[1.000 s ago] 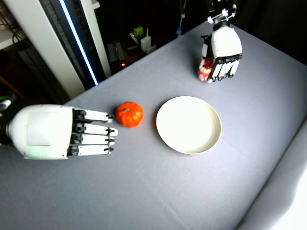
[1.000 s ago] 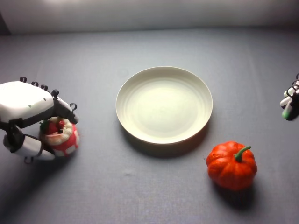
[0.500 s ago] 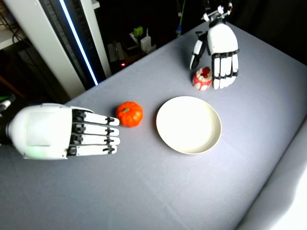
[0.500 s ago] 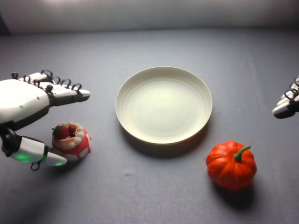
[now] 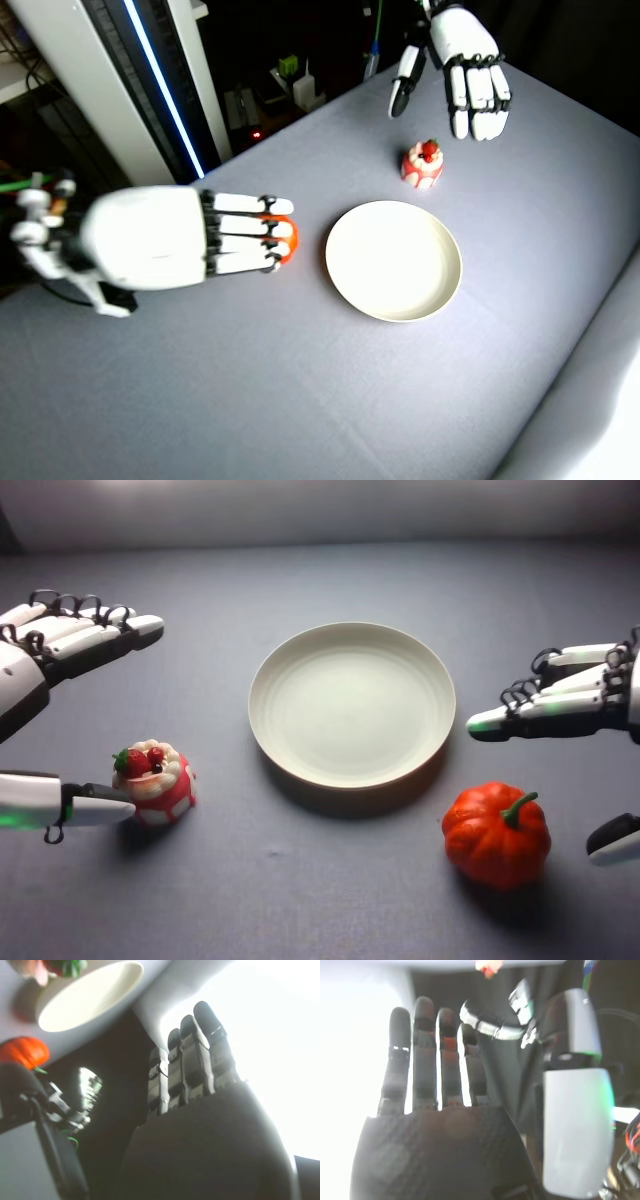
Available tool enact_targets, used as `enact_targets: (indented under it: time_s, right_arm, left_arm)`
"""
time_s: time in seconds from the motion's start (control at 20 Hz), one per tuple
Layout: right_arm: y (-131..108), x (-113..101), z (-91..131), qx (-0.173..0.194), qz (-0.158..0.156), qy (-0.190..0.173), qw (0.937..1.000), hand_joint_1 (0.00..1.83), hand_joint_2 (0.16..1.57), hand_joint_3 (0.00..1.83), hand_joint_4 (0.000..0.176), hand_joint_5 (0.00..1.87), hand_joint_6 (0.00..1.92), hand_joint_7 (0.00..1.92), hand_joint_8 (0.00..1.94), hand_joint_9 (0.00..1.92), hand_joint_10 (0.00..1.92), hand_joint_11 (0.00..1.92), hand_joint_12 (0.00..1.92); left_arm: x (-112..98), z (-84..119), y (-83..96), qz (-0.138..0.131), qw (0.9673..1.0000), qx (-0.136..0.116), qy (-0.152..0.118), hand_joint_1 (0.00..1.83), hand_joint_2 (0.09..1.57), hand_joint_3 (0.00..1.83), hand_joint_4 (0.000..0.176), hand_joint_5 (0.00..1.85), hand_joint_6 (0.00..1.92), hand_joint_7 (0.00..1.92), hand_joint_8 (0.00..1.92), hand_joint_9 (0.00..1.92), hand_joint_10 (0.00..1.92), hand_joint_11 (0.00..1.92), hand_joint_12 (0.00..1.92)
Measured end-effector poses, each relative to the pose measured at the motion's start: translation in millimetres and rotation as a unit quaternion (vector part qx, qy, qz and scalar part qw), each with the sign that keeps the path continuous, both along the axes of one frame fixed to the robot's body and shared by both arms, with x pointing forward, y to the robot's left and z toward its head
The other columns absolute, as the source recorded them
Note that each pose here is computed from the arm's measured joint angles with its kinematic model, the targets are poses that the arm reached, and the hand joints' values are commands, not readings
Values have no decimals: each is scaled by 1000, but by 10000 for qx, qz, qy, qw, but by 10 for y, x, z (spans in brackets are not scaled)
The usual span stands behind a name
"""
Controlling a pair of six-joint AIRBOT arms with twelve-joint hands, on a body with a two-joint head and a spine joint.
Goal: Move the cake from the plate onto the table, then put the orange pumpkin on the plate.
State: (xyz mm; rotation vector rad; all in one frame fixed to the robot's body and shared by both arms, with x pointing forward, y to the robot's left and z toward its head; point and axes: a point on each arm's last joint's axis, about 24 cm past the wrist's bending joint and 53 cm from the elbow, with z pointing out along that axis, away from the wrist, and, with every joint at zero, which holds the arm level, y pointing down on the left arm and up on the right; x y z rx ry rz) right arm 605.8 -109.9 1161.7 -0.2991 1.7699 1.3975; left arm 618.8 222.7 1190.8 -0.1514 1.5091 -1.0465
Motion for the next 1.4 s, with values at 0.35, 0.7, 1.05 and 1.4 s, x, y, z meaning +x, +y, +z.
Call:
enact_targets:
  time_s: [0.35,0.7,1.05,1.4]
  right_arm:
    - [369,-64,-265,-731,543,-105,9958,992,850,0,15,366,3,445,1,603,12,183,1182]
    - [481,-15,-439,-1127,576,-213,9917,1104,883,1,0,496,4,575,22,810,118,529,1229]
    - [545,-5,-469,-1087,586,-171,9922,1146,866,0,0,602,3,235,1284,476,1842,874,1884]
    - [554,5,-458,-1037,558,-138,9929,1157,864,1,0,708,27,277,1394,519,1841,862,1882]
  left_arm:
    - [-27,-29,59,25,10000,-55,62,950,869,0,0,266,3,224,4,233,7,0,869]
    - [-32,-12,57,24,9999,-98,42,968,858,0,0,277,1,257,2,258,4,0,913]
    - [-27,-20,67,48,9999,-115,57,992,844,0,12,294,1,282,0,282,8,0,916]
    - [-23,-22,73,63,9999,-133,68,953,860,3,25,296,1,294,1,293,4,0,914]
